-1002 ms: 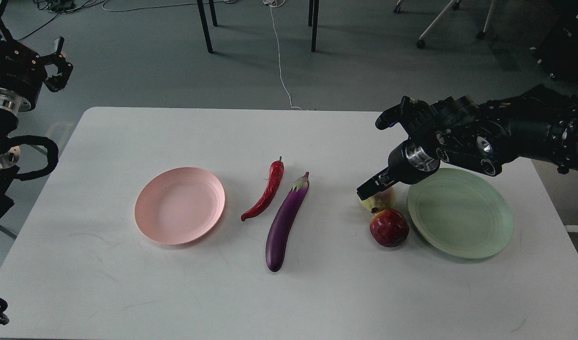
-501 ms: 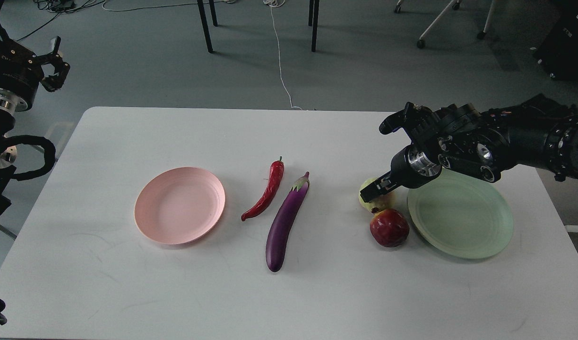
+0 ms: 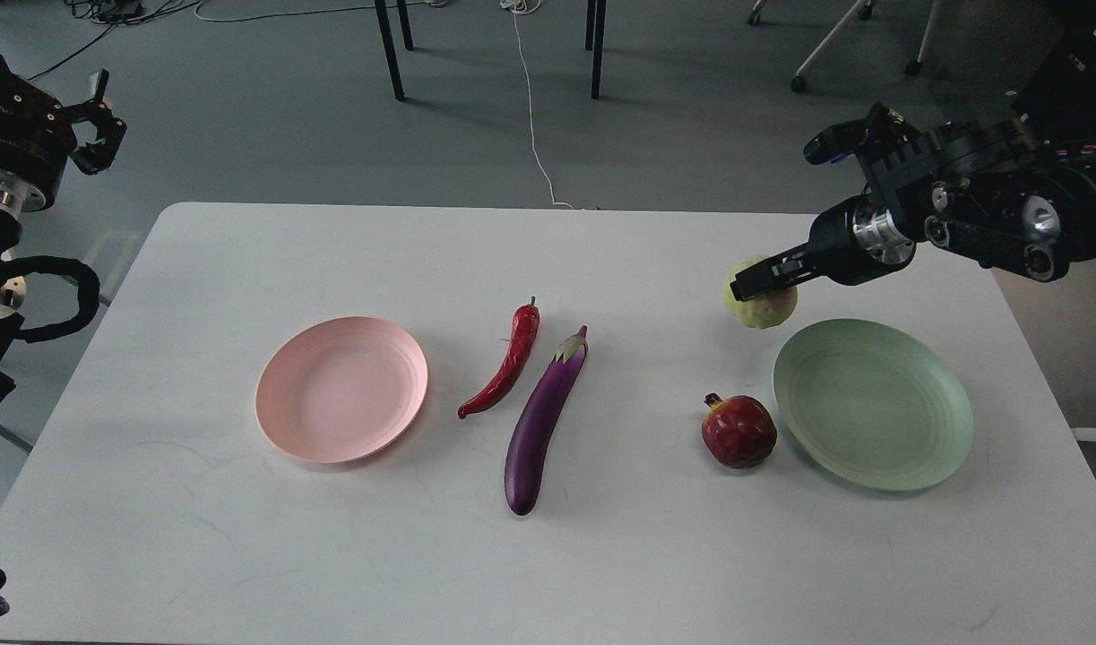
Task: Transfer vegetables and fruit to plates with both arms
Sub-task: 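Place the peach on the green plate and release it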
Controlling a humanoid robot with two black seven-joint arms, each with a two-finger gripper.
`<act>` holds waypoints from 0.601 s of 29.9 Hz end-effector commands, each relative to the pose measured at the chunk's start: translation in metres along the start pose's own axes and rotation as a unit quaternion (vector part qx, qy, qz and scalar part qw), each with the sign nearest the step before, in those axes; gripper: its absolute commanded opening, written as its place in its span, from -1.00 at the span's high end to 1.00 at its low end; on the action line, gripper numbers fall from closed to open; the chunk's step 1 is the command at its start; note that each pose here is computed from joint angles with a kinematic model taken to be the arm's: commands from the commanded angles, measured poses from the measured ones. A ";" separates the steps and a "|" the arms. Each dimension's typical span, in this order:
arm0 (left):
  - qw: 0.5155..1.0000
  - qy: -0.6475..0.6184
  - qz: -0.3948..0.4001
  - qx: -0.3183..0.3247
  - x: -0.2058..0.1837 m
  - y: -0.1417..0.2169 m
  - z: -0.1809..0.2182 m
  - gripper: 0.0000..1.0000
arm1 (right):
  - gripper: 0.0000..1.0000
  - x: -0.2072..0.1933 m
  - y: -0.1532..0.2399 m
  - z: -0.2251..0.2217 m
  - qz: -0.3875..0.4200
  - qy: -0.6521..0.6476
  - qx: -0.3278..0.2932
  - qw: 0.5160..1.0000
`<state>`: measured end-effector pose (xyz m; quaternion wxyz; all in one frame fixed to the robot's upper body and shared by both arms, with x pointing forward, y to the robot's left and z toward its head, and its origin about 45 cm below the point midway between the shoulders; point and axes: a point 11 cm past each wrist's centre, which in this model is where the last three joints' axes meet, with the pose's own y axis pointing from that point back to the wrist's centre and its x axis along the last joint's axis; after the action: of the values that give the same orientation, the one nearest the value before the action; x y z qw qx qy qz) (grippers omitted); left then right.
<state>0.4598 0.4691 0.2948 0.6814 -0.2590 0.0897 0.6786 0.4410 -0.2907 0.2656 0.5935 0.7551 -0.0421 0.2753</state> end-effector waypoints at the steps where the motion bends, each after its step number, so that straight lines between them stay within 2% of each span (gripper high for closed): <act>1: 1.000 0.002 0.000 0.000 -0.001 0.000 -0.002 -0.96 | -0.18 -0.031 0.023 0.028 -0.008 -0.040 -0.002 0.999; 8: 1.000 0.000 0.002 0.000 0.002 0.001 -0.001 -0.96 | -0.19 -0.088 0.058 0.087 -0.031 -0.046 -0.056 0.997; 14: 1.000 0.002 0.001 0.003 0.001 0.002 -0.004 -0.96 | -0.21 -0.122 0.047 0.103 -0.033 -0.061 -0.064 0.996; 18: 1.000 0.000 0.002 0.003 0.002 0.002 -0.003 -0.96 | -0.30 -0.138 0.036 0.111 -0.032 -0.064 -0.070 0.995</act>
<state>0.4586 0.4684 0.2906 0.6809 -0.2578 0.0928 0.6792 0.3549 -0.4350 0.2280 0.6477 0.7310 -0.0717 0.2025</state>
